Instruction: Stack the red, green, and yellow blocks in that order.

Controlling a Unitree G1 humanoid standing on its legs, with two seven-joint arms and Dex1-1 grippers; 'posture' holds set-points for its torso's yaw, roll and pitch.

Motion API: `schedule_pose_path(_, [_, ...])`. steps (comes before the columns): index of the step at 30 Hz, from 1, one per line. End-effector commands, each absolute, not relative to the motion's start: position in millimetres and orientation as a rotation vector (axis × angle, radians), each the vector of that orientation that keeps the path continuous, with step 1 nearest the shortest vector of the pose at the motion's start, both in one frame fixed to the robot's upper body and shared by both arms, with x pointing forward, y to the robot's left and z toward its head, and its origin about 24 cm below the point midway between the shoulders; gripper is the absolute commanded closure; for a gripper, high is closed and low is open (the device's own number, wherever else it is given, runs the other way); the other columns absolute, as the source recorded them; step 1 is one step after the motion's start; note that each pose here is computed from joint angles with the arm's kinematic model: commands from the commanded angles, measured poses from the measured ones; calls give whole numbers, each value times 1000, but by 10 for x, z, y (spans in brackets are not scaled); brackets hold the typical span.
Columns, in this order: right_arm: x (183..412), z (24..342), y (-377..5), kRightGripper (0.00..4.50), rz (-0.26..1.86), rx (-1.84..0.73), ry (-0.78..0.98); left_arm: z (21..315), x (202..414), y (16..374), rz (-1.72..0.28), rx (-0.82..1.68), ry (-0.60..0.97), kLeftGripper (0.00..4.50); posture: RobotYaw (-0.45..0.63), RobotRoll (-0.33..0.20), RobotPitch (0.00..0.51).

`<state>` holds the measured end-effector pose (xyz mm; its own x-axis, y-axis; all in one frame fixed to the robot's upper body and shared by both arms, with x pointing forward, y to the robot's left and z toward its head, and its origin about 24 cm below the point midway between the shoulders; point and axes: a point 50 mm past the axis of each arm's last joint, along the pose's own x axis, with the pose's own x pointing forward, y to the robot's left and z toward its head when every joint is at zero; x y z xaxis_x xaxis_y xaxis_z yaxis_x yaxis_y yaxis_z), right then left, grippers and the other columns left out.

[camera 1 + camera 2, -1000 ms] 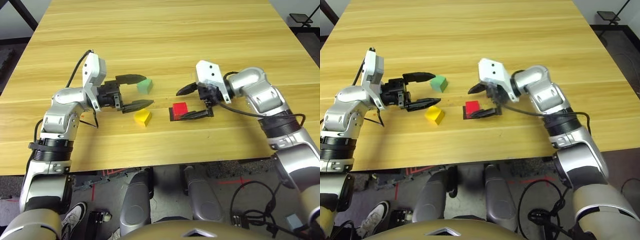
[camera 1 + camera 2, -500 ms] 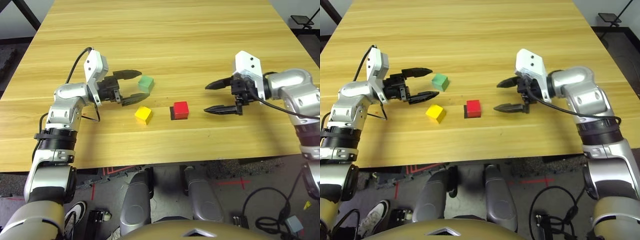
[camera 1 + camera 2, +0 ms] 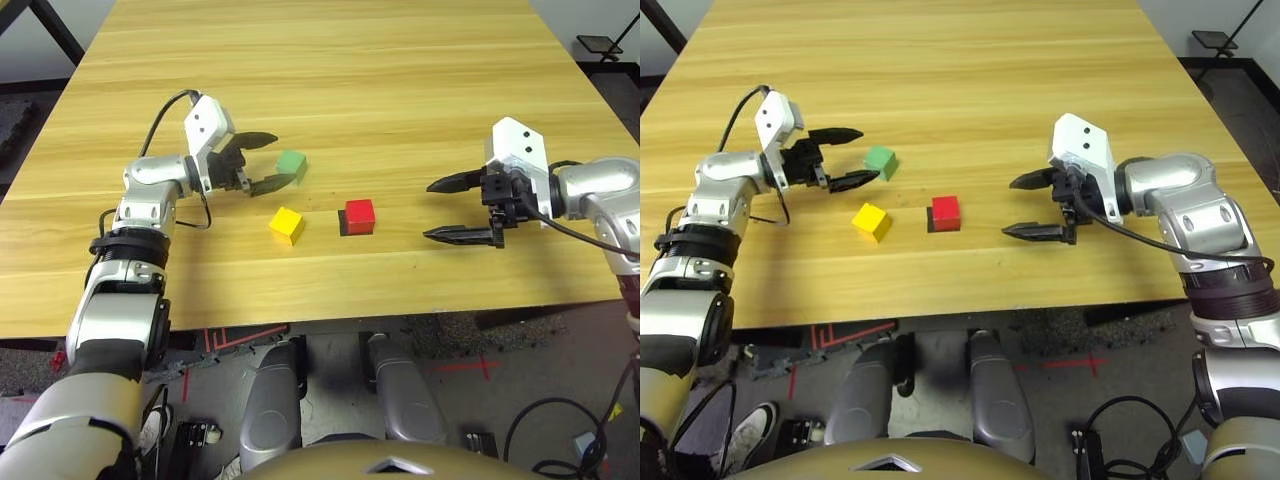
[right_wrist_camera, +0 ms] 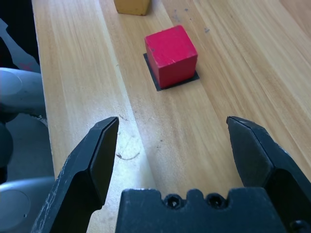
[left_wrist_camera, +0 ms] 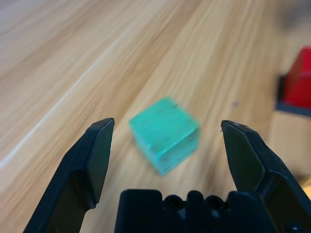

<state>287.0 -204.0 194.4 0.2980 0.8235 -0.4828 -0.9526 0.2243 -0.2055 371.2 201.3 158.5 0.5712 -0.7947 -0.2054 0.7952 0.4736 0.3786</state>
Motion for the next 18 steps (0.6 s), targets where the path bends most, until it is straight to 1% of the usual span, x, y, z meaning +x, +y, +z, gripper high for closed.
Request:
schedule_pose_path(1, [2850, 1949, -2007, 29, 1261, -518, 285, 1561, 3762, 1990, -941, 460, 70, 0, 299, -17, 183])
schedule_pose_path(4, [2853, 1946, -2001, 29, 1256, -514, 280, 1630, 3779, 1936, -893, 436, 95, 0, 294, -12, 184])
schedule_pose_path(6, [2847, 1933, -2000, 29, 1253, -511, 281, 1692, 3741, 1876, -871, 375, 112, 0, 292, -7, 186])
schedule_pose_path(9, [2844, 1905, -2005, 29, 1246, -509, 283, 1763, 3615, 1797, -856, 290, 141, 0, 293, -2, 188])
schedule_pose_path(13, [2859, 1872, -2007, 29, 1239, -497, 288, 1858, 3292, 1629, -909, 266, 178, 0, 301, 5, 188])
schedule_pose_path(16, [2870, 1859, -1989, 29, 1241, -495, 286, 1881, 3163, 1569, -852, 242, 218, 0, 308, 14, 185])
schedule_pose_path(18, [2869, 1855, -1970, 29, 1248, -491, 282, 1905, 3156, 1587, -740, 253, 212, 0, 306, 21, 184])
